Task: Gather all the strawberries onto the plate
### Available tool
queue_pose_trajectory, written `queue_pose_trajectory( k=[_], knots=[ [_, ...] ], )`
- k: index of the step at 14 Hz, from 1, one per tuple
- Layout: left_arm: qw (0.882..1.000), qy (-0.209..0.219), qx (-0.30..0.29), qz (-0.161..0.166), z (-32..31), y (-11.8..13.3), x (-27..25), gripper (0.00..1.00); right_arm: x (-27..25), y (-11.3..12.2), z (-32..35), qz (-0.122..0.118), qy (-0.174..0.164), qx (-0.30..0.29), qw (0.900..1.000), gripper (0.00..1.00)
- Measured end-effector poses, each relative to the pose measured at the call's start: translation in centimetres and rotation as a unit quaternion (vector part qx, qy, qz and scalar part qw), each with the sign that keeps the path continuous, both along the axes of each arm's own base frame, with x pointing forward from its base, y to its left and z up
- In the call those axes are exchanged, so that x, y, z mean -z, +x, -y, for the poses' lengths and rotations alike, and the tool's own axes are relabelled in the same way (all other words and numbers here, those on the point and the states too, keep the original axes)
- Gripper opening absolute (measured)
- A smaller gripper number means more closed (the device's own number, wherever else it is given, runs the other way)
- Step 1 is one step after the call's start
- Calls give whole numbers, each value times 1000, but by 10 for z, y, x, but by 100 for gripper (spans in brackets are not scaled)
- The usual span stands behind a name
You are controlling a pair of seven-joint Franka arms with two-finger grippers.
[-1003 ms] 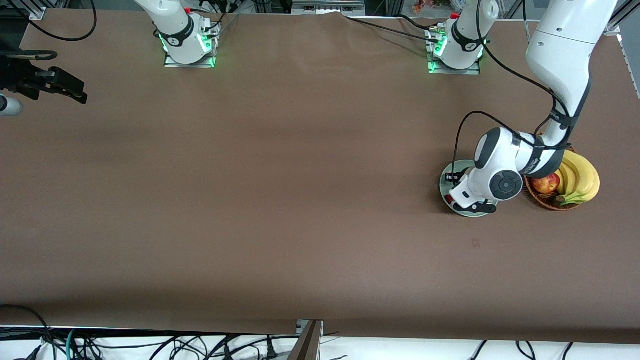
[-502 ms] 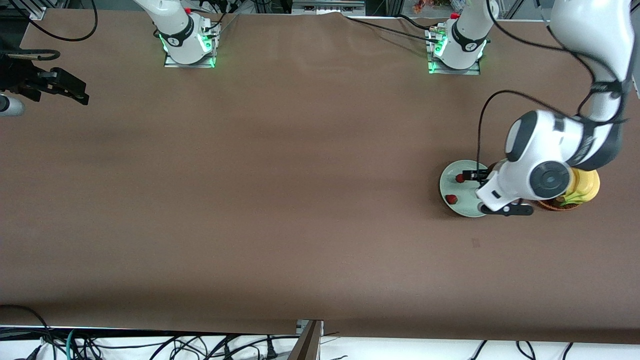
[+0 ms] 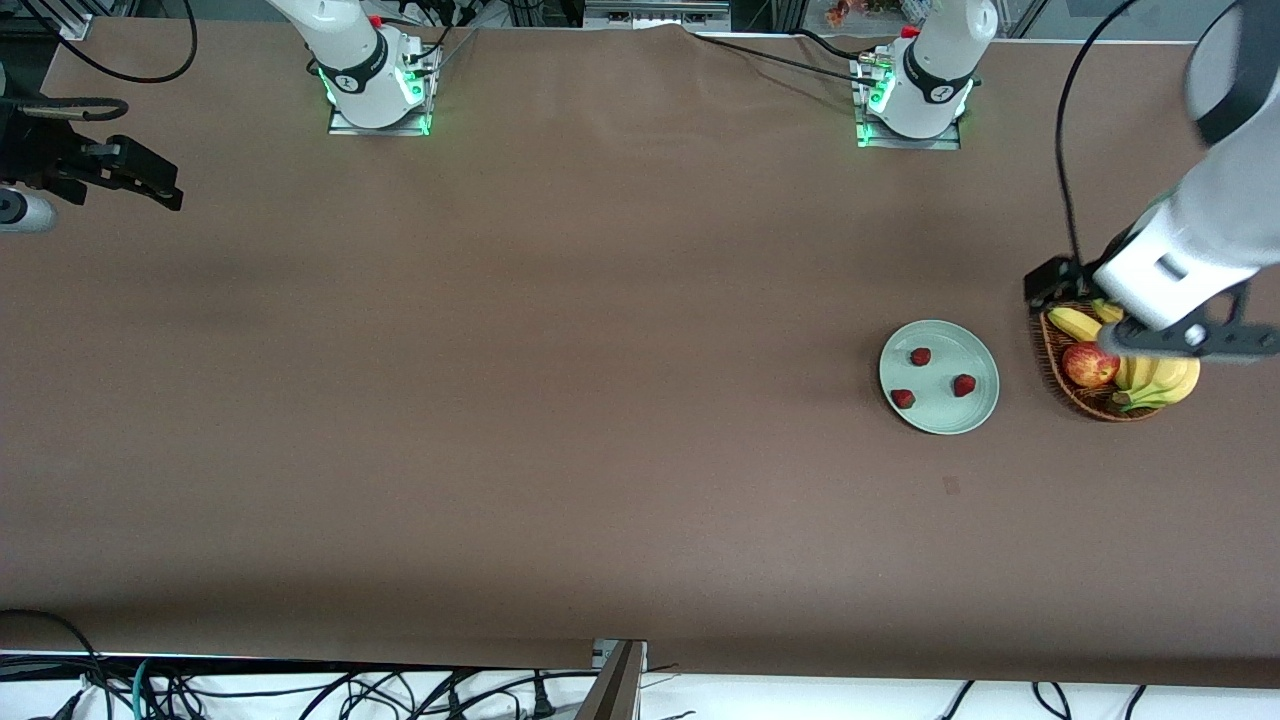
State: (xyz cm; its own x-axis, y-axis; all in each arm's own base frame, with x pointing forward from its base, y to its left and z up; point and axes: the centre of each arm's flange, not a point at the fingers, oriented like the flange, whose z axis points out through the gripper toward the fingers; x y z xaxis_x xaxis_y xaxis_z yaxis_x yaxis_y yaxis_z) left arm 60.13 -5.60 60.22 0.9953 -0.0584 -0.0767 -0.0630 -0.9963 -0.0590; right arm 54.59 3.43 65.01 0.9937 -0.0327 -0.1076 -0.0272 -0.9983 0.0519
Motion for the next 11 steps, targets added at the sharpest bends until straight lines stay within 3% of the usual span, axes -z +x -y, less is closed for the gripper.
queue_pose_trajectory(
  k=[2, 4, 11],
  knots=[
    [1000, -19, 0, 10, -24, -6, -16, 100, 0, 1, 0, 2, 0, 0, 1000, 100],
    [1000, -11, -1, 28, -29, -13, -12, 100, 2, 2, 0, 1, 0, 0, 1000, 100],
    [999, -6, 4, 32, -23, -42, 5, 100, 5, 5, -3, 3, 1, -3, 1000, 100]
  ],
)
